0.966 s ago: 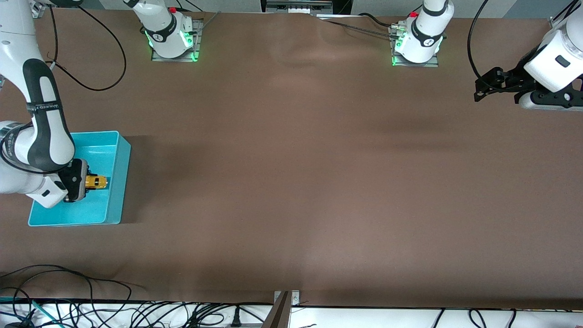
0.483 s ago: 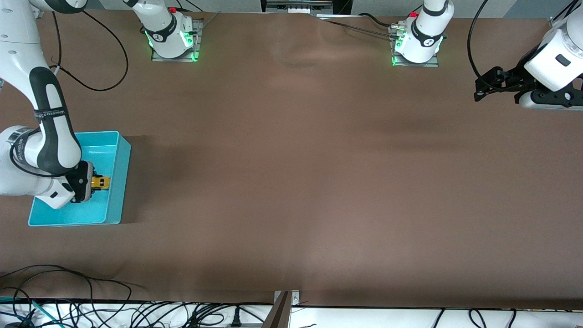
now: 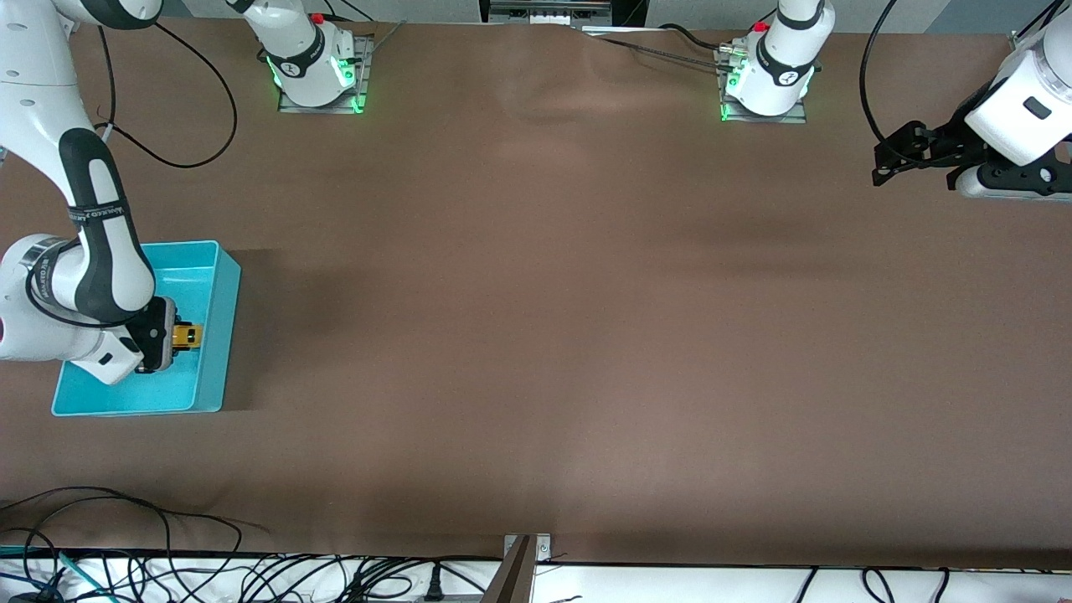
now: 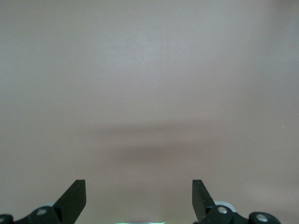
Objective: Wind up and store yellow beetle car
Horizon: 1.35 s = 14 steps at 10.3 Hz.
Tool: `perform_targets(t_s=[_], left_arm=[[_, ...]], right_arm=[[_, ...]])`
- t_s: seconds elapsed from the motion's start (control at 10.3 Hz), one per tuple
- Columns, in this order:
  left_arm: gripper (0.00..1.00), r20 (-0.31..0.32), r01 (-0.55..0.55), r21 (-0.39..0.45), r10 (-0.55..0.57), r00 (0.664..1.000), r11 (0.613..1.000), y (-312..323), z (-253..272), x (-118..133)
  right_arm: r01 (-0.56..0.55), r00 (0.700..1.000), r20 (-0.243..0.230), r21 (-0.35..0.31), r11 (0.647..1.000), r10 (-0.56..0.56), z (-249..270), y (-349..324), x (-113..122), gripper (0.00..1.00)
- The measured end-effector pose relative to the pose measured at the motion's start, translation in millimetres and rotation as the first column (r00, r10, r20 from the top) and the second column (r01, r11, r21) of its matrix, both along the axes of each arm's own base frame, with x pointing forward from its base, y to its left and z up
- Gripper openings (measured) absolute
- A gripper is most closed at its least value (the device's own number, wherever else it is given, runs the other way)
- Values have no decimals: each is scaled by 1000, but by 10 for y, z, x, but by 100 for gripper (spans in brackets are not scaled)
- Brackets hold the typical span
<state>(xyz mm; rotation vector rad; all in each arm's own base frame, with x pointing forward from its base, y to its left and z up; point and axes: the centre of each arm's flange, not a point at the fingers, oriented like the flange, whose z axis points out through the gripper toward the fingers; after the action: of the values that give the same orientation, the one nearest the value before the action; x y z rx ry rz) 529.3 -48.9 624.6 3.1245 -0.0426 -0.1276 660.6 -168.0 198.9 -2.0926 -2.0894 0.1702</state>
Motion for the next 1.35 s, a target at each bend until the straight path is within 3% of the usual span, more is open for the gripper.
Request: perform_targets(t_s=[0.1,0.29,0.58,0.87,1.16,1.35], left_arm=[[100,0,0,0,0,1000,1000,0,0,0],[100,0,0,0,0,1000,1000,0,0,0],[100,0,0,0,0,1000,1000,0,0,1],[100,0,0,0,0,1000,1000,1,1,1],[100,0,-1,0,1,1000,1000,7,0,3],[100,0,-2,0,2,1000,1000,9,-1,4]], right_arm=[[-2,1000,0,1,1000,2,-3,-8,-3,64],[-8,1000,3,4,1000,8,7,-51,-7,95],[26,998,48,34,999,-28,309,-33,75,100],[188,982,12,45,981,-189,815,-27,12,100],[359,933,12,15,933,-359,1372,84,-25,100],[488,873,8,-13,873,-488,1772,302,-63,100]])
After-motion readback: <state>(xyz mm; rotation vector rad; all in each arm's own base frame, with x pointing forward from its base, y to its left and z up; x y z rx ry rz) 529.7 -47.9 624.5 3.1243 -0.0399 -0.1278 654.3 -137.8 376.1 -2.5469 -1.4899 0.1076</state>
